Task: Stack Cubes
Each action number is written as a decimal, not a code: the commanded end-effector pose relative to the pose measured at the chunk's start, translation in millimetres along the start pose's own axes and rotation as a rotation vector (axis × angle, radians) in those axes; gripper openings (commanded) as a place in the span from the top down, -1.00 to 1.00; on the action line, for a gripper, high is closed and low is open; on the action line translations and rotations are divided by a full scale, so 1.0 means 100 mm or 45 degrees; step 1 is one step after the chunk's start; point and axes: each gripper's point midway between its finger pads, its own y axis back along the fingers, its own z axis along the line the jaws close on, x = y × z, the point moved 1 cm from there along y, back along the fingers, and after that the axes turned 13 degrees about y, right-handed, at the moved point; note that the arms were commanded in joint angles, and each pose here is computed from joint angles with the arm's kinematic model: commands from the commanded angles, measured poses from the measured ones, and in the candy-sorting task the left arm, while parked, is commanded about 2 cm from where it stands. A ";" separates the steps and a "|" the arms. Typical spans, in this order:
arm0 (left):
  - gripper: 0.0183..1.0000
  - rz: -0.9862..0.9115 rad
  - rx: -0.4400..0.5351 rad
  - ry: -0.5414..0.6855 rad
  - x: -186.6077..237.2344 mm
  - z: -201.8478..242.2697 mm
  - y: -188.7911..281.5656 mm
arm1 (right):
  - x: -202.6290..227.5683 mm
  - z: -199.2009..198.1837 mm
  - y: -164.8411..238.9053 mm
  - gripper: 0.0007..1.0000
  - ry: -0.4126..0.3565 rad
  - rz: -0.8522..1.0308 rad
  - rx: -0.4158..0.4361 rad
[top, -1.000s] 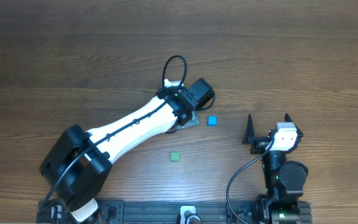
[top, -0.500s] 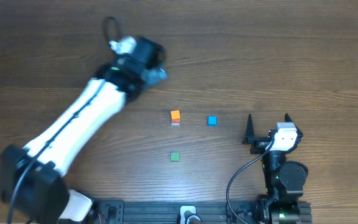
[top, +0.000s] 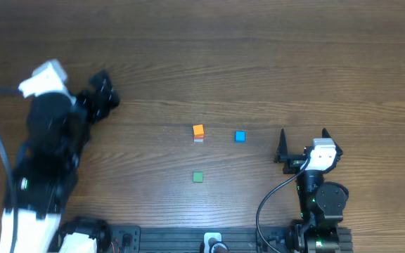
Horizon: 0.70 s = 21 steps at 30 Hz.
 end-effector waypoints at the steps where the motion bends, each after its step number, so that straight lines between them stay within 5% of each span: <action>1: -0.97 -0.020 0.174 -0.159 0.23 0.29 0.23 | 0.02 0.00 0.00 -0.98 0.005 -0.001 -0.003; 13: -0.96 -0.272 0.446 -0.485 0.40 0.48 0.49 | 0.02 0.00 0.00 -0.99 0.005 -0.002 -0.003; 21: -0.97 -0.377 0.521 -0.523 0.50 0.55 0.39 | 0.02 0.00 0.00 -0.99 0.005 -0.001 -0.003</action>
